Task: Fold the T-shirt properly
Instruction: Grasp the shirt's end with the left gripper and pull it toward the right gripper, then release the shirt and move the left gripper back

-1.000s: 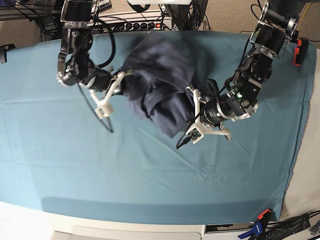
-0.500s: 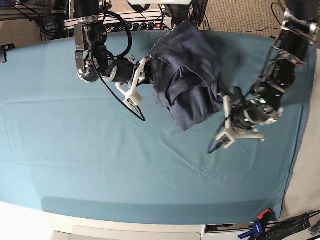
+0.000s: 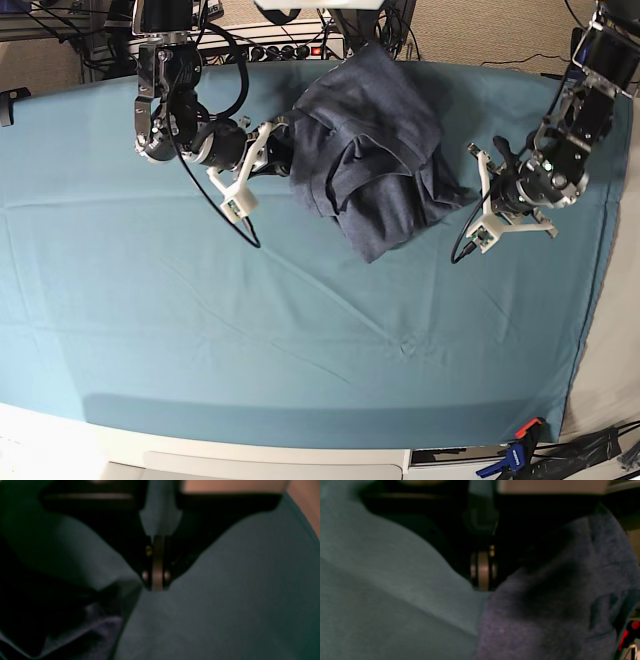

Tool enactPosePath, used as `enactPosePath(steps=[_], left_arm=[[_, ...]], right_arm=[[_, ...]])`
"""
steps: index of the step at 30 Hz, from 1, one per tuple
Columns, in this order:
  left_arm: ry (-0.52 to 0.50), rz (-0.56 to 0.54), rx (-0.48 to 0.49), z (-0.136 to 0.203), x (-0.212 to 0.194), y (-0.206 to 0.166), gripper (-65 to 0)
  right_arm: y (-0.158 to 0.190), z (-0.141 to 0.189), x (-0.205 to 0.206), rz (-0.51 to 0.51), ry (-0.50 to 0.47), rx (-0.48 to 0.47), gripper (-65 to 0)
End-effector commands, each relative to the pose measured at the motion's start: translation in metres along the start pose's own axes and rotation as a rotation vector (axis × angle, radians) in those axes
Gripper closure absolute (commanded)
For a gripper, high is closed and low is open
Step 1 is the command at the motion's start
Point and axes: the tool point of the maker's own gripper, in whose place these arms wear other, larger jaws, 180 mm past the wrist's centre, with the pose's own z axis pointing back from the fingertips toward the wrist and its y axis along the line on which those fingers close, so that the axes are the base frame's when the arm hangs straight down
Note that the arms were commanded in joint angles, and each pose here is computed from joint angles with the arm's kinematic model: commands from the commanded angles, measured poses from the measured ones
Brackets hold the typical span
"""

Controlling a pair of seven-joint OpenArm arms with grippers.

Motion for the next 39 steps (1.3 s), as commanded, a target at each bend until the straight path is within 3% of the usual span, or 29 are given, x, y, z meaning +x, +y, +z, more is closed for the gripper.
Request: enactPosePath(steps=[1,7,15,23,33,39], left_arm=[[0.076,-0.007,-0.043,0.000,-0.022,-0.012,0.0],[0.099,0.011,-0.128,-0.002,-0.041,-0.057,0.0],[-0.020,0.045,-0.224,0.004,-0.002,-0.111,0.0],[-0.088,0.067,-0.252,0.006,0.022,-0.128,0.0],[-0.299,0.082,-0.287,0.010,0.086,-0.147,0.0],[-0.386,0.076,-0.263,0.016,0.126,-0.134,0.0]], right_arm=[[-0.017,0.005,-0.016,0.012,0.090,-0.074,0.0],[-0.016,0.005,-0.016,0.012,0.088,-0.073,0.0],[-0.016,0.005,-0.015,0.012,0.085,-0.073,0.0],[-0.016,0.005,-0.015,0.012,0.085,-0.073,0.0],[-0.016,0.005,-0.015,0.010,0.083,-0.070,0.0],[-0.006,0.004,-0.016,-0.018,0.084,-0.016,0.0]])
